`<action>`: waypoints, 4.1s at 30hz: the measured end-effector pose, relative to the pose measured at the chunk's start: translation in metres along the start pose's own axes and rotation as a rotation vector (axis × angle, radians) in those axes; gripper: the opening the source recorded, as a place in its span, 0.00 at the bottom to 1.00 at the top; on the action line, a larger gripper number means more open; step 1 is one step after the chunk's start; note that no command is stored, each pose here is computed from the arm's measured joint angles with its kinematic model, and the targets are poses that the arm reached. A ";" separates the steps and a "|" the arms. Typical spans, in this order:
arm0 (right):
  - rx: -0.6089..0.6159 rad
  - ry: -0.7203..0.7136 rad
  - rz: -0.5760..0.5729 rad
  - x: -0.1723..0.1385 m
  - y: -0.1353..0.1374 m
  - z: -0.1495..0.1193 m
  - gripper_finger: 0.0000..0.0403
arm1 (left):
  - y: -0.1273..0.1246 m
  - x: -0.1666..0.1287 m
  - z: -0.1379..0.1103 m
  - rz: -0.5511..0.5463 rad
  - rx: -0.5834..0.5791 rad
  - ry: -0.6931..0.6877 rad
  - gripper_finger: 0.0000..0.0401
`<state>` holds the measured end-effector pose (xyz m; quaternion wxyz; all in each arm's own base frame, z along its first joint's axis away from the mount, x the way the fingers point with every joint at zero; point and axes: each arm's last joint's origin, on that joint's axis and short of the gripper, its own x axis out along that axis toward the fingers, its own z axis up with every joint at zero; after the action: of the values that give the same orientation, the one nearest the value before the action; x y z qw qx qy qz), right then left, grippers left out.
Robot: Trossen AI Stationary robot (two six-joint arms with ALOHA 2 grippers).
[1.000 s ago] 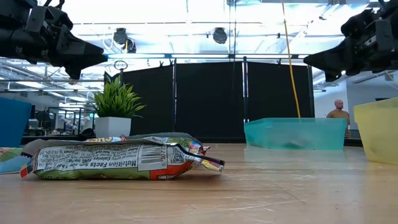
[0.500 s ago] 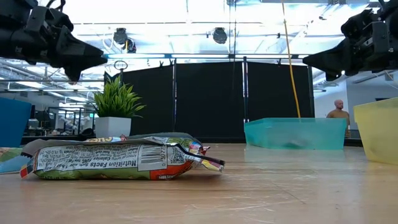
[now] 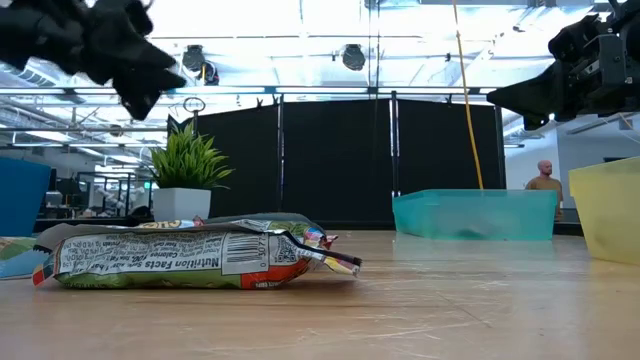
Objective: Pick and place Granola Bars by type
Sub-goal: Put the red granola bar into the blue bin
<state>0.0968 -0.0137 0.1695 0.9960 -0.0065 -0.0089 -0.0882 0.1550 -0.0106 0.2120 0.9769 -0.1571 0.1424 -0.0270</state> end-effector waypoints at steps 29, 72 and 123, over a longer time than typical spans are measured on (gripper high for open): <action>0.000 0.001 0.000 0.000 0.000 0.000 0.01 | -0.081 0.196 -0.028 0.134 0.334 1.018 0.65; 0.000 0.001 0.000 0.000 0.000 0.000 0.01 | -0.180 0.085 0.009 0.418 0.576 0.459 0.01; 0.000 0.001 0.000 0.000 0.000 0.000 0.01 | -0.124 -0.038 -0.073 0.968 -0.669 0.972 0.02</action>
<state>0.0969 -0.0137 0.1694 0.9961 -0.0064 -0.0085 -0.0881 0.0967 -0.1462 0.1952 0.6075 -0.3353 0.6101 0.3825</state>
